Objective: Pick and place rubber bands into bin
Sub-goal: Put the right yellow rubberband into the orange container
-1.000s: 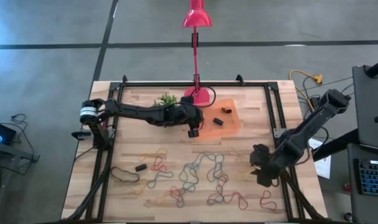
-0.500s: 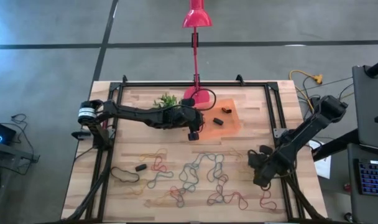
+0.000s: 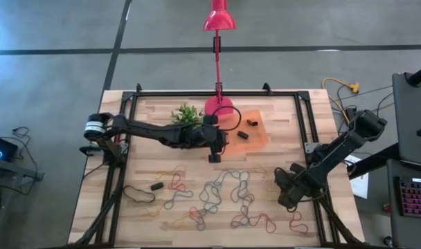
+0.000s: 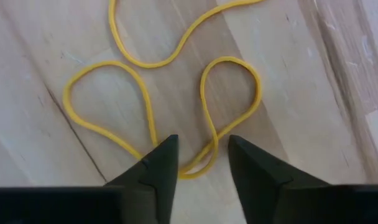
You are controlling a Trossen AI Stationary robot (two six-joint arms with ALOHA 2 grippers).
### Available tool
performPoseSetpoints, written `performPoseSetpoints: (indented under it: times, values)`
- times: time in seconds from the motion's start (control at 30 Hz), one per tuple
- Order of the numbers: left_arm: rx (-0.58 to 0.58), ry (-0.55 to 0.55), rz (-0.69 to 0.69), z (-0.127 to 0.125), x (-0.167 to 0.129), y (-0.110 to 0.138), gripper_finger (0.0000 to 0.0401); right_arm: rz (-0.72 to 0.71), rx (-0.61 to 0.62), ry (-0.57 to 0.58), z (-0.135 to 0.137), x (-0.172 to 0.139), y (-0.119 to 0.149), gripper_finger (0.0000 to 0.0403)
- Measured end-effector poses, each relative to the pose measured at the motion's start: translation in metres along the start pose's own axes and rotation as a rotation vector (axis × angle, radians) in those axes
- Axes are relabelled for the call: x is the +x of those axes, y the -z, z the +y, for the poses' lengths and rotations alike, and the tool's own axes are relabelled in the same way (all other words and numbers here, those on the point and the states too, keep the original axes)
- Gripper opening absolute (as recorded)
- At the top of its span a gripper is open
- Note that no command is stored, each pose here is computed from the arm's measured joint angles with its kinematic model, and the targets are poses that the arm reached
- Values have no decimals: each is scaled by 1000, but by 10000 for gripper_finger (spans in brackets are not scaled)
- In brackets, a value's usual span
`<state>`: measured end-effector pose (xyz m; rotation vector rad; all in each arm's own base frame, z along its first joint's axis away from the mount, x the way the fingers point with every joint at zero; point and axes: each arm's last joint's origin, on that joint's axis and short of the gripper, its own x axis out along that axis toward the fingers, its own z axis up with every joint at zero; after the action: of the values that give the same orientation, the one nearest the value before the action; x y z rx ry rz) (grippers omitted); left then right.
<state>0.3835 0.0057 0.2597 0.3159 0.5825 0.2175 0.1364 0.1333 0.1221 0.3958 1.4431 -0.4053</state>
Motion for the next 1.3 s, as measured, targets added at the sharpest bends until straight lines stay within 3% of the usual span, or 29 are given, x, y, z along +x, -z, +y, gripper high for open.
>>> performPoseSetpoints:
  times: [0.23, 0.4, 0.73, 1.1, 1.3]
  values:
    - [21, 37, -28, -12, -19, -9, 151, 5, 7, -34, 0, -3, -1, 16]
    - [7, 57, -31, -16, -34, -11, 151, -40, -14, -50, 3, -9, -3, 8]
    - [-36, 92, -33, -22, -59, -16, 151, -361, -109, -83, 19, -56, -20, 8]
    - [0, 197, 52, -61, -72, -4, 151, -745, -242, 160, 23, -110, -57, 8]
    - [-23, 265, 129, -90, -76, 22, 151, -793, -238, 313, 9, -123, -93, 8]
